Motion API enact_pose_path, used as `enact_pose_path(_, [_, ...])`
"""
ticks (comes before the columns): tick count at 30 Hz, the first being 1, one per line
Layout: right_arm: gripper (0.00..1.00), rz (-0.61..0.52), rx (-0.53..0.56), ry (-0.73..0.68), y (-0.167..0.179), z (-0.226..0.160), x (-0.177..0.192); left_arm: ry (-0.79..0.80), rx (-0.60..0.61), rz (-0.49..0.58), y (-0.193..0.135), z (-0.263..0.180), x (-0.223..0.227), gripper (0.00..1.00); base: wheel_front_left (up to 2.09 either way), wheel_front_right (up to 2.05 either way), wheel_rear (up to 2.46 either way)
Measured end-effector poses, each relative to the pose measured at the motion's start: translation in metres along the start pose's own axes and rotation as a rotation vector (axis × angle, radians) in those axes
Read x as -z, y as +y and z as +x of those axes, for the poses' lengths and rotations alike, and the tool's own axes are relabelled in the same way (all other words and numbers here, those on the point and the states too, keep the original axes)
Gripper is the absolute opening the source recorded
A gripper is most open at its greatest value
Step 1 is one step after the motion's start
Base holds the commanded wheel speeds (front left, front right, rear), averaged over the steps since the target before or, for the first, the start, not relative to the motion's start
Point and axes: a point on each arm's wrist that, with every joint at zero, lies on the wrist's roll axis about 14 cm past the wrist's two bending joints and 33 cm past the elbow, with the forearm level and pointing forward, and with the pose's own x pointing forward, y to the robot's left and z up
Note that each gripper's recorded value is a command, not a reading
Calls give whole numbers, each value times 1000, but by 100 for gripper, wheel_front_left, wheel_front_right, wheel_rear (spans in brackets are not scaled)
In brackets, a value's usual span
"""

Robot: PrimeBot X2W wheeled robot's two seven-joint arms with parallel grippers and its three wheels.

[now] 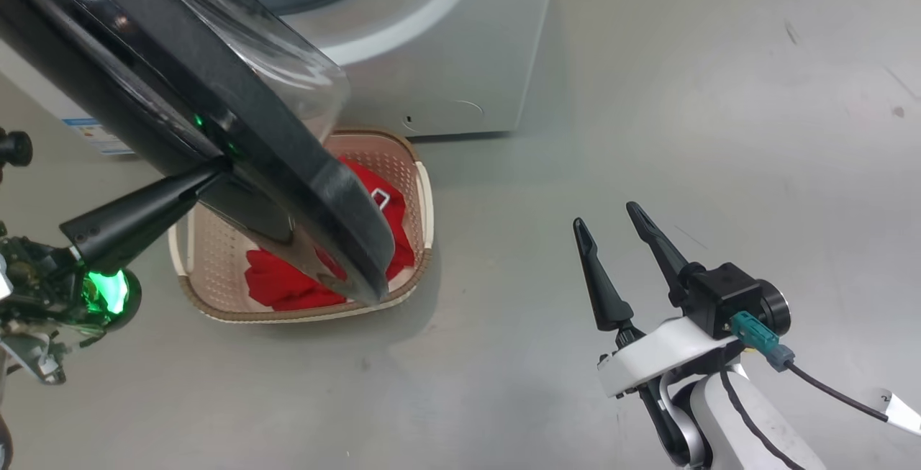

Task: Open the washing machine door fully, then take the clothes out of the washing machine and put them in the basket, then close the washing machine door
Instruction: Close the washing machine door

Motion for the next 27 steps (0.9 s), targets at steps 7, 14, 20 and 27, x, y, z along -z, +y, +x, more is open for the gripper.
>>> enact_pose_path(7, [100,15,54,-5,-18,3,2,46,22,-19,7,28,-12,0,0,0,0])
enact_pose_path(14, [100,17,102,3,-36,7,7,61,39,-35,17,54,-29,0,0,0,0])
enact_pose_path(20, [100,21,132,16,-48,9,13,60,41,-55,30,74,-46,0,0,0,0])
enact_pose_path(27, [100,19,161,39,-60,7,21,55,46,-81,42,95,-61,0,0,0,0])
